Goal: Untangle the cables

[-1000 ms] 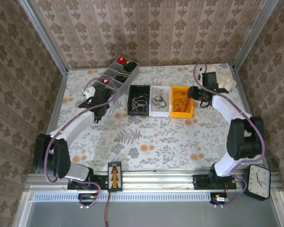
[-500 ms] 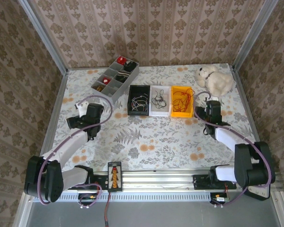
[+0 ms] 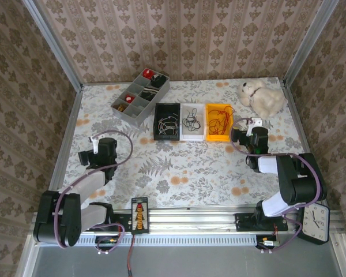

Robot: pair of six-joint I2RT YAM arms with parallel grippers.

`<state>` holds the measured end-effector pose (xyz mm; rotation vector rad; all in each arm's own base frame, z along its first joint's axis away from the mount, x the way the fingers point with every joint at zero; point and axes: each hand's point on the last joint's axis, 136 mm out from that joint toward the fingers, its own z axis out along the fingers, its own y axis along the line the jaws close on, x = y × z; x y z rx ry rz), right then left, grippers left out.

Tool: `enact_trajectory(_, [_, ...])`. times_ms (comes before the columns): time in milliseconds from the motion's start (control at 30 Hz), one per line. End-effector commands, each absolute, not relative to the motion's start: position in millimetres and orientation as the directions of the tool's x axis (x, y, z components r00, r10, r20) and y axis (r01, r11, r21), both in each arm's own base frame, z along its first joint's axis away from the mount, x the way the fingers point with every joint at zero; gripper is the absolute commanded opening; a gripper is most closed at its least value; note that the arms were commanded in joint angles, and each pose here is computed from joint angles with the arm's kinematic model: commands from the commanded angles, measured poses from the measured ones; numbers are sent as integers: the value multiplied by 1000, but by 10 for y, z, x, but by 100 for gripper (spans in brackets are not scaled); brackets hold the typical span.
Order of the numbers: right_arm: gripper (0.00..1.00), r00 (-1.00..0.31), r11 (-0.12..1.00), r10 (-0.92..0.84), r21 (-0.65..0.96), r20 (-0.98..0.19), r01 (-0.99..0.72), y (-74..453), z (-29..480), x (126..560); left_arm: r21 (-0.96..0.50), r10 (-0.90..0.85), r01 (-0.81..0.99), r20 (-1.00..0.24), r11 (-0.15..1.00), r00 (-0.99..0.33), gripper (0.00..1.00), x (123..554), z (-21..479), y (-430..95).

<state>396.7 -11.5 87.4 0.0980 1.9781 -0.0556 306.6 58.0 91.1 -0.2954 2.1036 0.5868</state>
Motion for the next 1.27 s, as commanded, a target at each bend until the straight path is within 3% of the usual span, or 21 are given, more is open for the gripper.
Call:
enact_trajectory(0, [100, -346, 999, 25, 10, -938, 45, -38, 972, 4001, 150, -8, -341, -907, 928, -420, 100, 3486, 1186, 464])
enact_trajectory(167, [100, -348, 999, 25, 9, -937, 46, -40, 972, 4004, 90, -41, -346, -935, 934, -352, 100, 3785, 1201, 563])
enact_trajectory(400, [100, -350, 999, 25, 9, -936, 45, -38, 967, 4000, 225, 153, -190, -931, 956, -332, 100, 3948, 1147, 132])
enact_trajectory(567, [100, -348, 999, 24, 9, -937, 46, -39, 972, 4000, 104, 76, -61, -934, 993, -349, 100, 3971, 957, 87])
enact_trajectory(600, [100, -348, 999, 25, 9, -937, 46, -39, 974, 4001, 124, 94, -87, -951, 988, -294, 100, 3983, 1002, 136])
enact_trajectory(633, [100, -351, 999, 25, 10, -936, 45, -37, 964, 4002, 98, 63, -86, -939, 991, -338, 100, 3960, 963, 134])
enact_trajectory(1233, [100, -352, 999, 25, 12, -935, 41, -33, 963, 4001, 115, 80, -91, -943, 989, -324, 100, 3977, 978, 144])
